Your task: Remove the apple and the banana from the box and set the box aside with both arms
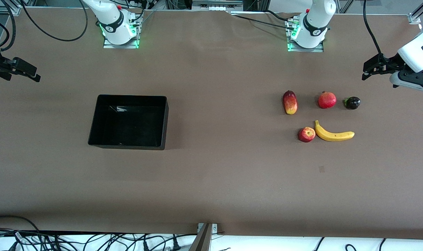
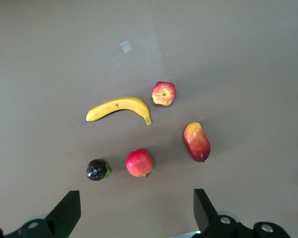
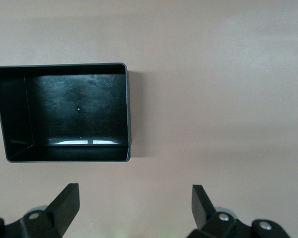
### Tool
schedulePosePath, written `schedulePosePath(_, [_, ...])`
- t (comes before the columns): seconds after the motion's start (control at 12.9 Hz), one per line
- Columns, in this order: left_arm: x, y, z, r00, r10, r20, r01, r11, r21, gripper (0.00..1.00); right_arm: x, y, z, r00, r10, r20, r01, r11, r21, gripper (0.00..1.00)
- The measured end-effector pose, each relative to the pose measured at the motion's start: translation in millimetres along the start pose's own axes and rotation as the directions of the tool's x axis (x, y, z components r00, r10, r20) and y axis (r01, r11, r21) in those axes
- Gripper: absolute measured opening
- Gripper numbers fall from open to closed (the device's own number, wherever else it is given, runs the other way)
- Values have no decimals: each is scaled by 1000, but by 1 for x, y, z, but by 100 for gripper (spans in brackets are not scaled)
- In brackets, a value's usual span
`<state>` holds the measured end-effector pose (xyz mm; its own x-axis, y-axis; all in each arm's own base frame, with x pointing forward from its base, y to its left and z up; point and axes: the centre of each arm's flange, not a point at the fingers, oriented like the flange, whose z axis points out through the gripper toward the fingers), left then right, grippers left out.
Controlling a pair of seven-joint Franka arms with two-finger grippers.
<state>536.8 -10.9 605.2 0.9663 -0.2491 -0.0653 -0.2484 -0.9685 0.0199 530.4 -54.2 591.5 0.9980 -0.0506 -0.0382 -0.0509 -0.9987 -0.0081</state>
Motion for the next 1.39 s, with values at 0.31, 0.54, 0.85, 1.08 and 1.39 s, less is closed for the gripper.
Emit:
schedulePosePath(0.31, [0,1,0,1000,-3,2,3,1000,-7,100,8,0,-2,1000,0,-10,0,1000,0,100])
schedulePosePath(0.54, [-1,1,1,1000,-4,6,4,1000,-8,100,28,-1,2,1000,2,-8,-2,999,34,100])
schedulePosePath(0.85, [-1,1,1,1000,-5,12,5,1000,-9,100,33,-3,4,1000,5,-4,-4,998,58,100])
schedulePosePath(1.08, [-1,1,1,1000,-5,13,5,1000,-9,100,20,-3,4,999,9,-34,-7,999,54,100])
schedulePosePath(1.39, [-2,0,1,1000,-7,13,7,1000,-10,100,11,-7,0,999,3,-51,-1,999,50,100])
